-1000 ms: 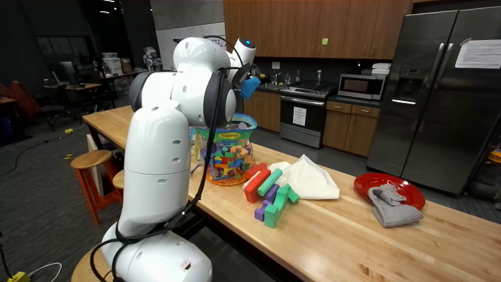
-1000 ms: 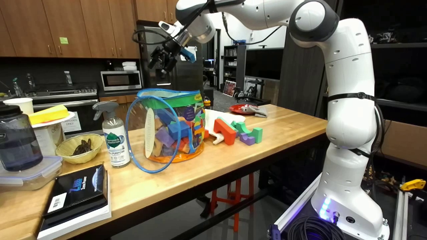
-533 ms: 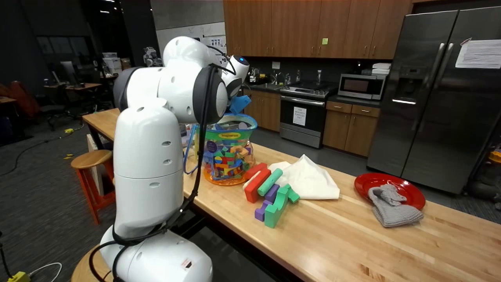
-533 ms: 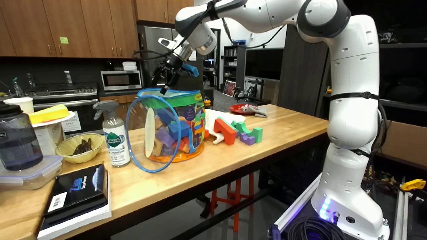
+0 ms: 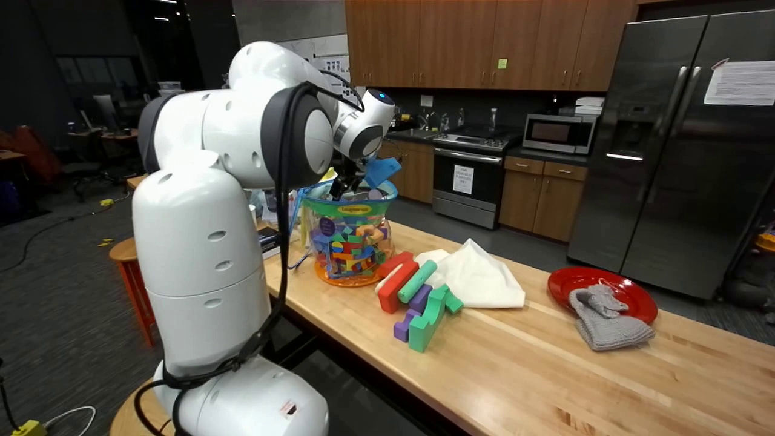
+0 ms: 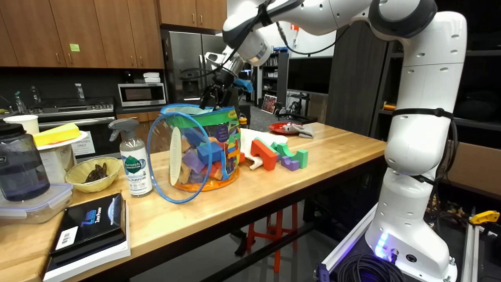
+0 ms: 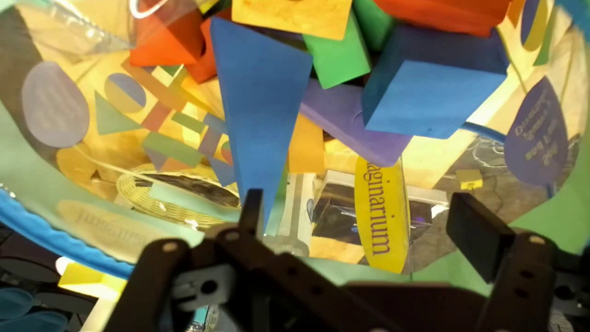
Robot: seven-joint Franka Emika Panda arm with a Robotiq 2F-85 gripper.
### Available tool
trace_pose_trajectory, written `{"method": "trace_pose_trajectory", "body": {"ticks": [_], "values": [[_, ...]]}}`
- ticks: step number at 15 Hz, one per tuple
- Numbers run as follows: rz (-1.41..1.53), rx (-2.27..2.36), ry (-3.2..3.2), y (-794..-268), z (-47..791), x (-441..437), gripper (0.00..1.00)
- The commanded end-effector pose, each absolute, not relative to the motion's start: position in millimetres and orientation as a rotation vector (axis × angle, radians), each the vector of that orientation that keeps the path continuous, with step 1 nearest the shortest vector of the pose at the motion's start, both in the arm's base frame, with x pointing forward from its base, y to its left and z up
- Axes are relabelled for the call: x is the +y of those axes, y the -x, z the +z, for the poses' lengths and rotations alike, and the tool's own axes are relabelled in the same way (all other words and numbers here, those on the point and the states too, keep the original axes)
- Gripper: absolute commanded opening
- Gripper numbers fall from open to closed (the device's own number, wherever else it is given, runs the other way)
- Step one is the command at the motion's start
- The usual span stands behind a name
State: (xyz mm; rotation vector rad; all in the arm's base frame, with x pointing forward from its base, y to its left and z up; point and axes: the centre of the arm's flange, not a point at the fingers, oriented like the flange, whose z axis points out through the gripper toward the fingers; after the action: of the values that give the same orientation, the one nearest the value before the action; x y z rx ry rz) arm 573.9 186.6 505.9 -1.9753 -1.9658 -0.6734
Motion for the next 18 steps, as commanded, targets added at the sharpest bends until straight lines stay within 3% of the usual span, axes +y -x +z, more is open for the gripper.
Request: {"method": "trace_pose_trajectory", "body": {"ticks": [1,10,18], "values": [[-0.660,-1.952,2.008,-552,505,180,1.00],[-0.632,-1.991,1.980,-554,496,189,1.00],[-0.720,-2.057,2.007,-591,518,174,1.00]]}}
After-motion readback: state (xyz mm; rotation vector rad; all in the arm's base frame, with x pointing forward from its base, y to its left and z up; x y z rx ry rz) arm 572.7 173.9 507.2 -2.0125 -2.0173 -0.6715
